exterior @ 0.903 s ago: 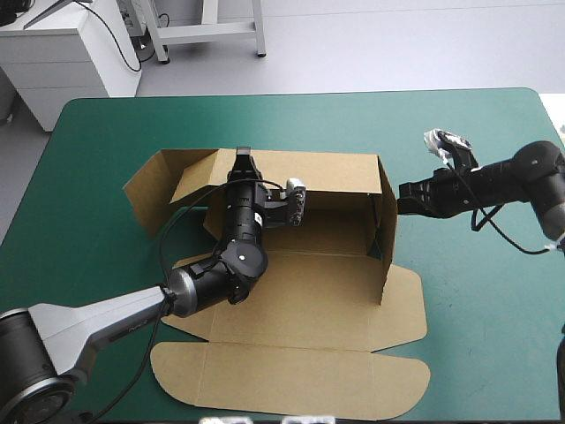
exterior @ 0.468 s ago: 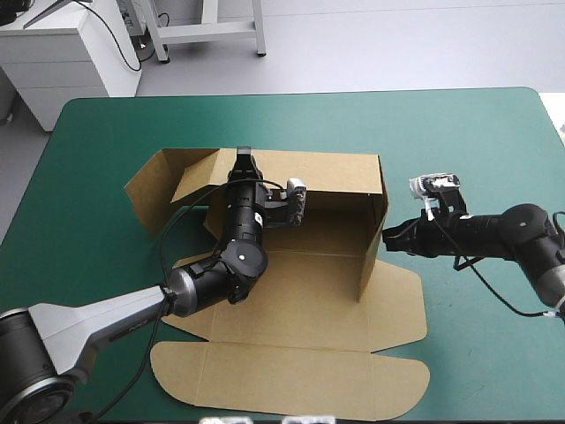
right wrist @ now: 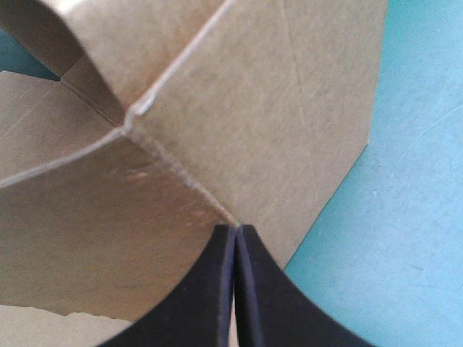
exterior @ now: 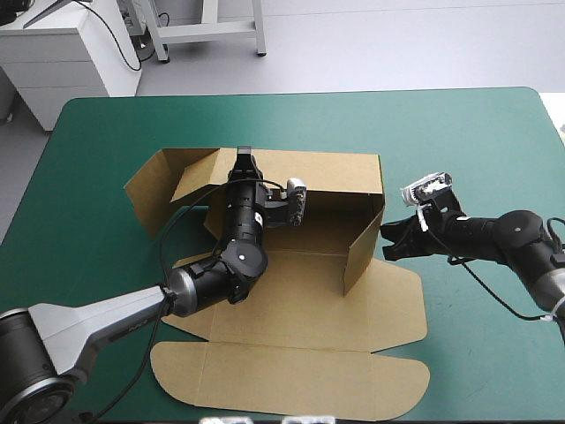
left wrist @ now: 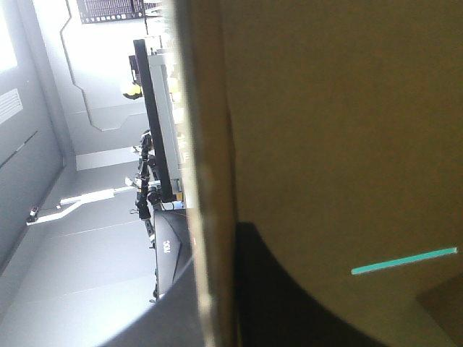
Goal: Fold the box
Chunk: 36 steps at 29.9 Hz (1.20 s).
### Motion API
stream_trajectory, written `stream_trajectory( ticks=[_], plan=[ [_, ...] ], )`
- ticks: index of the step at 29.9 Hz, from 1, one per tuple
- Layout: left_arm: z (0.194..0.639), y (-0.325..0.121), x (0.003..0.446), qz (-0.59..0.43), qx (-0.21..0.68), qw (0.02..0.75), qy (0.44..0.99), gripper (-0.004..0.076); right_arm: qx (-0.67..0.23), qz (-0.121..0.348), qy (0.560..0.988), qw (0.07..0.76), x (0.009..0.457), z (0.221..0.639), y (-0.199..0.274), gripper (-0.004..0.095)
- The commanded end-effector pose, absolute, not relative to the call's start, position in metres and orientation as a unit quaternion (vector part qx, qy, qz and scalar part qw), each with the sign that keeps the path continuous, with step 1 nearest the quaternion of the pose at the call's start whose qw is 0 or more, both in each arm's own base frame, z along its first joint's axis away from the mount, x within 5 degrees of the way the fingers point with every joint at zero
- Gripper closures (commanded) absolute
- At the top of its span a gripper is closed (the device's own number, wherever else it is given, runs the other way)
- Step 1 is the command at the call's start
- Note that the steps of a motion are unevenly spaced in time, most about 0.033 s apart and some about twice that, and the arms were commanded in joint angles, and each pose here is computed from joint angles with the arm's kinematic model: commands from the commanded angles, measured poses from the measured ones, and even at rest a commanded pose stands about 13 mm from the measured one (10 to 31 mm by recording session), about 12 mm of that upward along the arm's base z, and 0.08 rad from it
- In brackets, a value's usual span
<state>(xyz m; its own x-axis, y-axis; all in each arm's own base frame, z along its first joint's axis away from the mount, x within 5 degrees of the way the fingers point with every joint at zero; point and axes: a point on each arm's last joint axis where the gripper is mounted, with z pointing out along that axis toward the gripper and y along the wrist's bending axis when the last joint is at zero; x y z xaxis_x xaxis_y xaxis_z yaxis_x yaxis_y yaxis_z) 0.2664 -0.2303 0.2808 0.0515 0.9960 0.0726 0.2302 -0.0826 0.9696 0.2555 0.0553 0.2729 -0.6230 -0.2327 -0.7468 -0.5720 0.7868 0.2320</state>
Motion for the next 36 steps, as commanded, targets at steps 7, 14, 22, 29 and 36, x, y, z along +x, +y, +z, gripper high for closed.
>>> stream_trajectory(
  ticks=[7, 14, 22, 29, 36],
  plan=[
    [0.308, -0.226, 0.265, 0.464, 0.555, 0.461, 0.514, 0.0726, -0.278, 0.22, 0.841, 0.408, 0.254, 0.29, 0.058, 0.0351],
    [0.308, -0.226, 0.265, 0.464, 0.555, 0.461, 0.514, 0.0726, -0.272, 0.238, 0.849, 0.386, 0.263, 0.276, 0.061, 0.0126],
    [0.308, -0.226, 0.265, 0.463, 0.556, 0.461, 0.513, 0.0726, -0.253, 0.191, 0.844, 0.432, 0.277, 0.269, 0.096, 0.0163],
    [0.308, -0.226, 0.265, 0.463, 0.556, 0.461, 0.513, 0.0726, -0.189, 0.137, 0.842, 0.487, 0.276, 0.271, 0.117, 0.0163],
    [0.308, -0.226, 0.265, 0.463, 0.556, 0.461, 0.513, 0.0726, -0.184, 0.09, 0.83, 0.519, 0.268, 0.267, 0.13, 0.0279]
  ],
)
